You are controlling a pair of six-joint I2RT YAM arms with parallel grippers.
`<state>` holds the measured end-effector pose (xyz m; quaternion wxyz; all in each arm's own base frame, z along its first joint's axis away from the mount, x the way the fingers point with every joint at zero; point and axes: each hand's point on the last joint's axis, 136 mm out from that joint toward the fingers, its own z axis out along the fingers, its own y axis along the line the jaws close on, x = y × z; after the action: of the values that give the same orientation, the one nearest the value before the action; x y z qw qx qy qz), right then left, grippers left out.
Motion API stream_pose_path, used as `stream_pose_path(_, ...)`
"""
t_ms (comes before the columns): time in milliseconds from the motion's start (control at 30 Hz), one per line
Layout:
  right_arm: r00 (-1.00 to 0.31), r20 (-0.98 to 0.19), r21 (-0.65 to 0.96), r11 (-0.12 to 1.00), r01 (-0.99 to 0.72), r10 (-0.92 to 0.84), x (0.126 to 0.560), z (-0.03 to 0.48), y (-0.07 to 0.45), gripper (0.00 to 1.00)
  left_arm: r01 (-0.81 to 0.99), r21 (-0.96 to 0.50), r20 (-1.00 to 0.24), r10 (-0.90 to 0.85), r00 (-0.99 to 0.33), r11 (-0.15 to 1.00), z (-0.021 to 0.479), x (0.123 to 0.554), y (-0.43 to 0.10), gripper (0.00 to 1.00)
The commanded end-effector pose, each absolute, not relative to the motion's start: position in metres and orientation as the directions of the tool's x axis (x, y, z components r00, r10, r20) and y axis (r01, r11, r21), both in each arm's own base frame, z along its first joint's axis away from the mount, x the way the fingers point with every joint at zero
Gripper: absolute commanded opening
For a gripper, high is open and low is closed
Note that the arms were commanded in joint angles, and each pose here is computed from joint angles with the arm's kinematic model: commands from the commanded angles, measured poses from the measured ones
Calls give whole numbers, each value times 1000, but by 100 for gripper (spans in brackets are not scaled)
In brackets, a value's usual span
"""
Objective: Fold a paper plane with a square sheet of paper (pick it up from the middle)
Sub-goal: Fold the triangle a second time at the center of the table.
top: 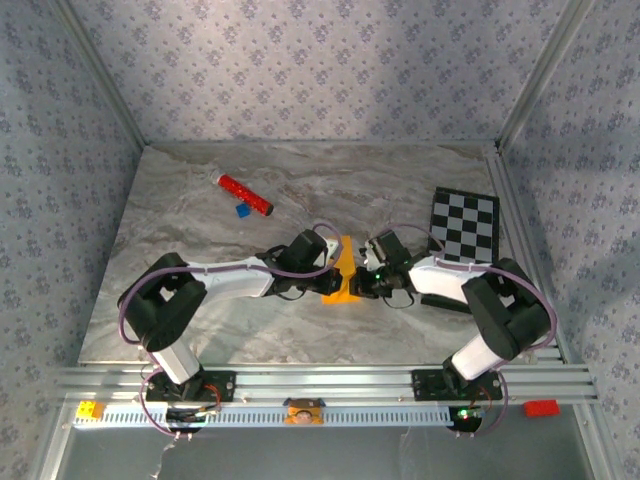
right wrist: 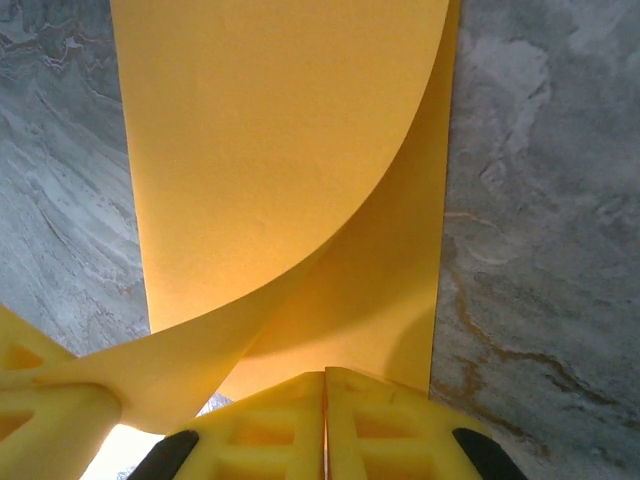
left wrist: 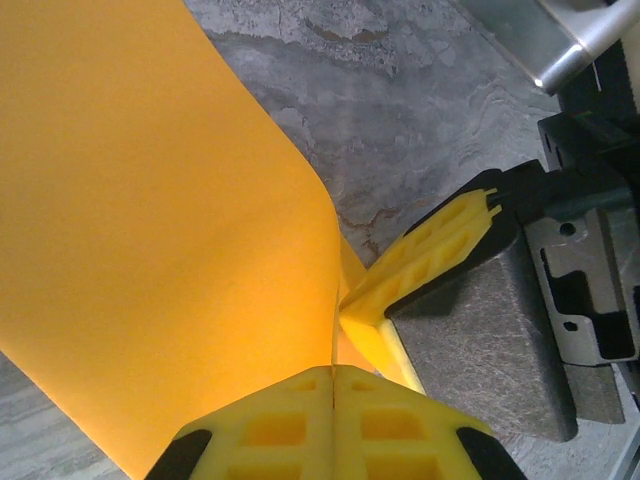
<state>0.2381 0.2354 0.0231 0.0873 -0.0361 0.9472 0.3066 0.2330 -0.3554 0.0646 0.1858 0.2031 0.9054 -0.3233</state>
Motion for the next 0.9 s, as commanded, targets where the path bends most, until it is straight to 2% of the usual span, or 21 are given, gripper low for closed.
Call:
stream_pose_path(0,-983,-181,580,806,-118,-13,242,24,241,10,485,-527,-468,238,-851,698,66,235,-359,0)
stream_pose_path(167,-990,-131,482,870,-104,-46,231,1,221,8,474,-520,-467,228,-854,710,65,240,-354,1)
stream_pose_path(867,-987,-108,462,873,-156,-119,228,0,220,5,461,-374,-450,278,-849,805,43,269,-332,2)
